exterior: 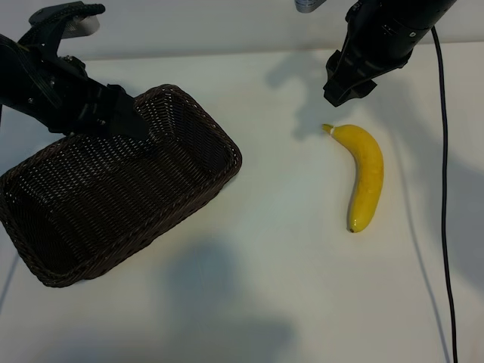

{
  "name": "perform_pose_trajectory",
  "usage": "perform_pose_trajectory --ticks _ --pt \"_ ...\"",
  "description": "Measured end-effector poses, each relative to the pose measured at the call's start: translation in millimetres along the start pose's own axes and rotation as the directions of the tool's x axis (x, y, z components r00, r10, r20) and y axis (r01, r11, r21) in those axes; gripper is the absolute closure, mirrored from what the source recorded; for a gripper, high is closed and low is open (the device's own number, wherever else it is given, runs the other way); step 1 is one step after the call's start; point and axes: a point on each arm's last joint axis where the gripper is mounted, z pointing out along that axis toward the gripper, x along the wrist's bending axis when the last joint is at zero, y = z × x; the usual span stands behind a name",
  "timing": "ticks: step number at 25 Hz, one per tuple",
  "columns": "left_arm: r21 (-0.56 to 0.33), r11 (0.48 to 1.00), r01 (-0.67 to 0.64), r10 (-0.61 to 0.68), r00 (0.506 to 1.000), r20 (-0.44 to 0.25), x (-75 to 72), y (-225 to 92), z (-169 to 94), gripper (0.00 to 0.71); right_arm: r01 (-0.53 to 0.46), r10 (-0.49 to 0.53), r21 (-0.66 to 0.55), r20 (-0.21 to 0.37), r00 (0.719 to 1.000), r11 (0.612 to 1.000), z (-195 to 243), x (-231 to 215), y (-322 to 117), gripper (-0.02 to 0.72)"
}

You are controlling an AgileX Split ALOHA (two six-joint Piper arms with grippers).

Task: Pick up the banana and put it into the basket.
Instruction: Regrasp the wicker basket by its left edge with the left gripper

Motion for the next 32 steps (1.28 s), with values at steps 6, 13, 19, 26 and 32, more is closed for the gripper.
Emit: perform_pose_trajectory --ticks 6,13,19,26,32 --pt "0.0 1.0 0.0 0.0 1.0 0.0 0.0 0.0 0.0 0.115 0.0 0.0 -0.001 0.0 1.0 1.0 0.0 0.0 0.1 0.118" --pt "0.0 1.0 0.0 0.0 1.0 0.0 0.0 0.0 0.0 0.115 0.0 0.0 -0.04 0.021 1.0 0.999 -0.1 -1.9 3.6 0.118" --pt "0.0 1.0 0.0 0.0 1.0 0.0 0.0 0.0 0.0 0.115 -0.001 0.004 -0.08 0.038 0.999 0.997 -0.4 -3.4 7.3 0.118" --pt "0.0 1.0 0.0 0.0 1.0 0.0 0.0 0.0 0.0 0.115 -0.056 0.058 -0.09 0.019 0.998 0.994 -0.4 -2.2 8.1 0.118" --pt "0.0 1.0 -0.001 0.001 1.0 0.0 0.0 0.0 0.0 0.115 -0.064 0.066 -0.091 0.018 0.998 0.994 -0.4 -2.2 8.2 0.118"
